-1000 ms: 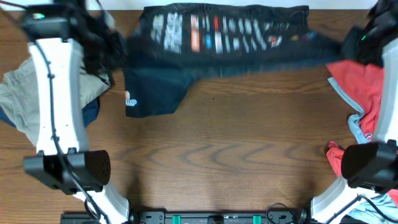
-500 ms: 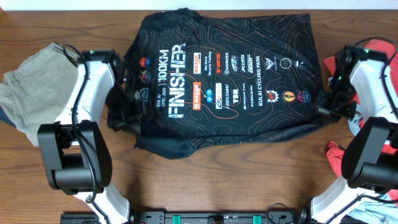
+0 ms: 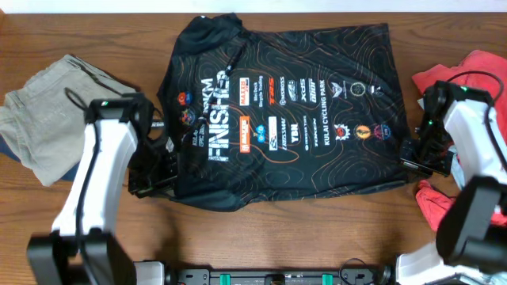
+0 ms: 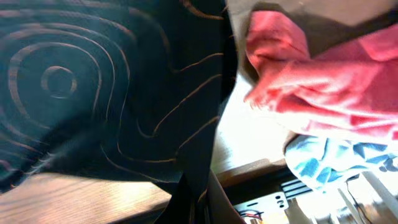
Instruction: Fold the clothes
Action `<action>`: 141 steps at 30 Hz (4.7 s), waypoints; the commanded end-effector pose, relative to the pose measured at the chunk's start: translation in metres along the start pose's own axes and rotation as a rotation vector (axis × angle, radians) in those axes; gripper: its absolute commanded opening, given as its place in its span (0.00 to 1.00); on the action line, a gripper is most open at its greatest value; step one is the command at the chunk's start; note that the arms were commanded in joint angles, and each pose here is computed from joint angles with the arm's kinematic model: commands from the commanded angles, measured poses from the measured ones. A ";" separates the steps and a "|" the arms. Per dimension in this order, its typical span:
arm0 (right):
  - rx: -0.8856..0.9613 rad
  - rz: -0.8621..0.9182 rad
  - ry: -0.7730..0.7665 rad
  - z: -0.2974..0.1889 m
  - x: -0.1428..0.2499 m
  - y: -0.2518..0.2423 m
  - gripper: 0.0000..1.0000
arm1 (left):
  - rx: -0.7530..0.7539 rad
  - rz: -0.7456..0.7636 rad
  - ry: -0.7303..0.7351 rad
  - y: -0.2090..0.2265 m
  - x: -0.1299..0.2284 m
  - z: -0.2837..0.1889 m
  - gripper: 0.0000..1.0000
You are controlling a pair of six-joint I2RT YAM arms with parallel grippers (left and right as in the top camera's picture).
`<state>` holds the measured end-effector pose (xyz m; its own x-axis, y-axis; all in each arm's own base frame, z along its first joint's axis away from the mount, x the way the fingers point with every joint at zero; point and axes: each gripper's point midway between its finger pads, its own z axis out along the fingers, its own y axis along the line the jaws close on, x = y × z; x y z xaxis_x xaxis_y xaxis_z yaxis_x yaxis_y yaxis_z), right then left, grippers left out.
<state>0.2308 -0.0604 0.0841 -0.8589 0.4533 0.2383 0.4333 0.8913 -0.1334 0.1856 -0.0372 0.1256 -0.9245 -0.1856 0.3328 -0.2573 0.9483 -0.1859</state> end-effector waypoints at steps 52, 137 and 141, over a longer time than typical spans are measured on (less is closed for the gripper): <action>-0.333 -0.048 -0.643 -0.022 -0.181 0.092 0.52 | 0.088 -0.160 -0.618 -0.017 -0.184 -0.021 0.67; -0.153 -0.034 -0.239 0.031 -0.095 0.056 0.55 | -0.287 0.158 -0.778 -0.063 -0.183 -0.038 0.71; -0.096 -0.026 -0.236 0.033 -0.093 0.046 0.56 | -0.326 -0.010 -0.622 -0.027 -0.154 -0.017 0.72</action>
<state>0.3260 -0.0550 0.0269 -0.9030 0.4295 0.0065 0.4296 0.9028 0.0182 0.3535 -0.0453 0.0988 -0.9500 -0.0656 -0.3053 -0.1102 0.9852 0.1312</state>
